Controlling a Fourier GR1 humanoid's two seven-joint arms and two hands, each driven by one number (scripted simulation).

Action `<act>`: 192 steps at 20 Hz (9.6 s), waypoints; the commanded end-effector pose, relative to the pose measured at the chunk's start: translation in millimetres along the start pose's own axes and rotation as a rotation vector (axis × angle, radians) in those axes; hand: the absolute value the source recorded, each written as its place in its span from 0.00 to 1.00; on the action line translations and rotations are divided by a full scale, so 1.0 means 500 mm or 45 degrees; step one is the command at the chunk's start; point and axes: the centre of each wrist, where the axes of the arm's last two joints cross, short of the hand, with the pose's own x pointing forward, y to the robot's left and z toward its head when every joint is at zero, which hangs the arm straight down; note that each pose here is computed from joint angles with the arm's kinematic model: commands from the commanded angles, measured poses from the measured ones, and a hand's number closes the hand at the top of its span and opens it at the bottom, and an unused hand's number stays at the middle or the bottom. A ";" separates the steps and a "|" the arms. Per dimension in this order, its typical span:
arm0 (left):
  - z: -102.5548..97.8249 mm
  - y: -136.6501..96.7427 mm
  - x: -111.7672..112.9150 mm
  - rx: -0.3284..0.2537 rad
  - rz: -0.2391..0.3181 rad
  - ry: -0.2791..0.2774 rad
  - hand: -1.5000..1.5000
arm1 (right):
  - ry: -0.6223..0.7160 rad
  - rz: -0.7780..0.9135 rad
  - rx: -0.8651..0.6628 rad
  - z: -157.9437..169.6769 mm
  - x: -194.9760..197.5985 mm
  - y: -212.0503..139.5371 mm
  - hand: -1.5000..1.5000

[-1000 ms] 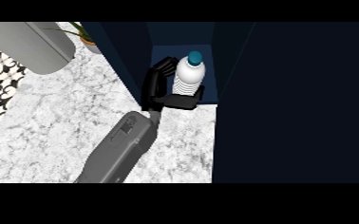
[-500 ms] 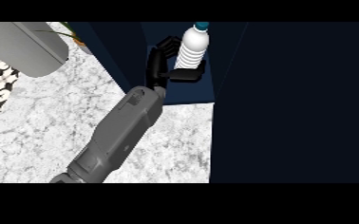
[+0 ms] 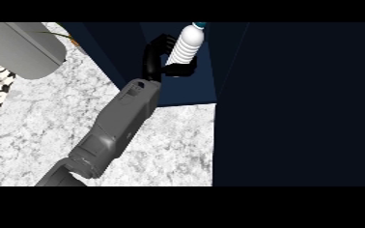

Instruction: Pick up the bottled water, place it into the cabinet and close the cabinet

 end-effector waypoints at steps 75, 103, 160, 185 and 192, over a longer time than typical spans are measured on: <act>0.317 0.169 -0.018 -0.511 0.735 -0.284 1.00 | 0.100 0.018 0.529 -0.005 0.064 0.030 1.00; 0.414 0.471 -0.006 -0.340 0.832 -0.243 0.00 | 0.024 -0.259 1.052 -0.037 0.092 0.140 1.00; 0.370 0.597 0.034 -0.553 0.787 -0.342 0.00 | 0.006 -0.201 1.348 -0.157 0.008 0.143 1.00; 0.360 0.619 0.027 -0.556 0.775 -0.311 0.00 | 0.233 0.200 1.079 -0.433 -0.042 0.167 1.00; 0.358 0.641 0.015 -0.498 0.790 -0.306 0.00 | 0.251 0.206 0.833 -0.574 -0.011 0.241 1.00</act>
